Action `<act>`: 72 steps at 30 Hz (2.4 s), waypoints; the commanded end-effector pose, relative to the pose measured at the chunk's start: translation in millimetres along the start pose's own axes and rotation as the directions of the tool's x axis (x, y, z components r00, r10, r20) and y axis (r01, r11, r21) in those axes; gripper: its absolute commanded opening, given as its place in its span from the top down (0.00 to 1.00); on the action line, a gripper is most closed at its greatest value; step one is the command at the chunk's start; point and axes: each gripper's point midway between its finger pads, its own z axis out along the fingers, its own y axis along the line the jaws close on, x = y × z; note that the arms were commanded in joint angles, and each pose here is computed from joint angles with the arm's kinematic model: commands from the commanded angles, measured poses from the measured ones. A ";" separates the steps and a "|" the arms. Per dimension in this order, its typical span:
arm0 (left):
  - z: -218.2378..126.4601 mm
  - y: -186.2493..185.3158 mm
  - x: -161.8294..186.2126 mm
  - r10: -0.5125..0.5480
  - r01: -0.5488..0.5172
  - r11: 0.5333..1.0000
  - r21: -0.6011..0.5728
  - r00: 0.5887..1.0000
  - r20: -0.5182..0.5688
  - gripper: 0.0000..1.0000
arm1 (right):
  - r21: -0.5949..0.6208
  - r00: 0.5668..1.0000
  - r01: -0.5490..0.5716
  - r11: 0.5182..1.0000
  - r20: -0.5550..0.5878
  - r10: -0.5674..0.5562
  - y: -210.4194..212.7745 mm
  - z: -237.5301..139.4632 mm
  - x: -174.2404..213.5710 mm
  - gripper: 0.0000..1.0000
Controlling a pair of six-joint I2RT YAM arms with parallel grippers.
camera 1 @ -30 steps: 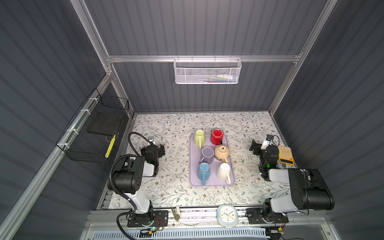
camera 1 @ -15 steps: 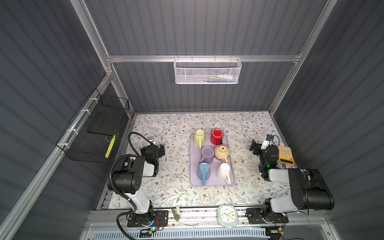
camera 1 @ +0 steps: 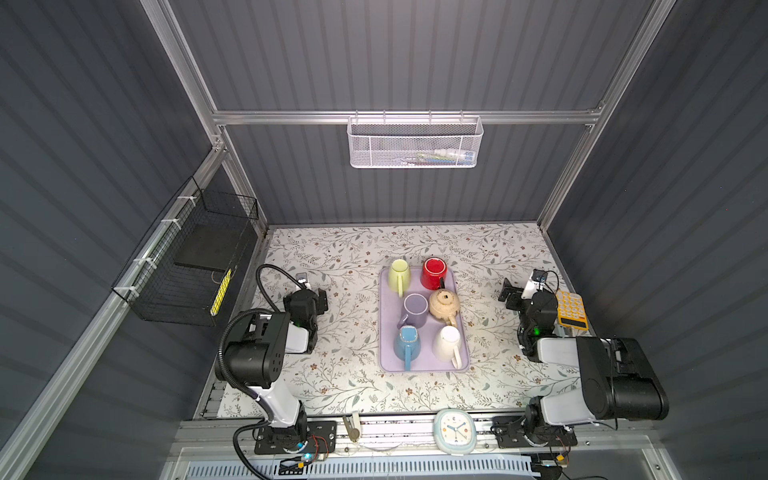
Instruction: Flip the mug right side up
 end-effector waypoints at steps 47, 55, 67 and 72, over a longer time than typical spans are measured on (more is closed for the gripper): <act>-141.0 -160.4 -122.3 0.310 -0.209 0.734 0.646 0.950 -0.045 0.15 | -0.485 0.808 0.072 0.871 -0.484 -0.336 172.5 -40.4 -46.1 0.27; -149.2 -164.9 -119.1 0.304 -0.207 0.708 0.675 0.952 -0.028 0.15 | -0.521 0.732 0.090 0.849 -0.544 -0.411 206.1 -27.1 -24.5 0.30; -153.6 -166.7 -120.4 0.301 -0.210 0.696 0.687 0.953 -0.014 0.15 | -0.557 0.661 0.071 0.827 -0.595 -0.457 233.2 -19.6 12.7 0.38; -154.7 -167.1 -119.9 0.303 -0.213 0.694 0.688 0.953 -0.012 0.15 | -0.555 0.644 0.079 0.828 -0.605 -0.467 234.8 -17.0 23.8 0.42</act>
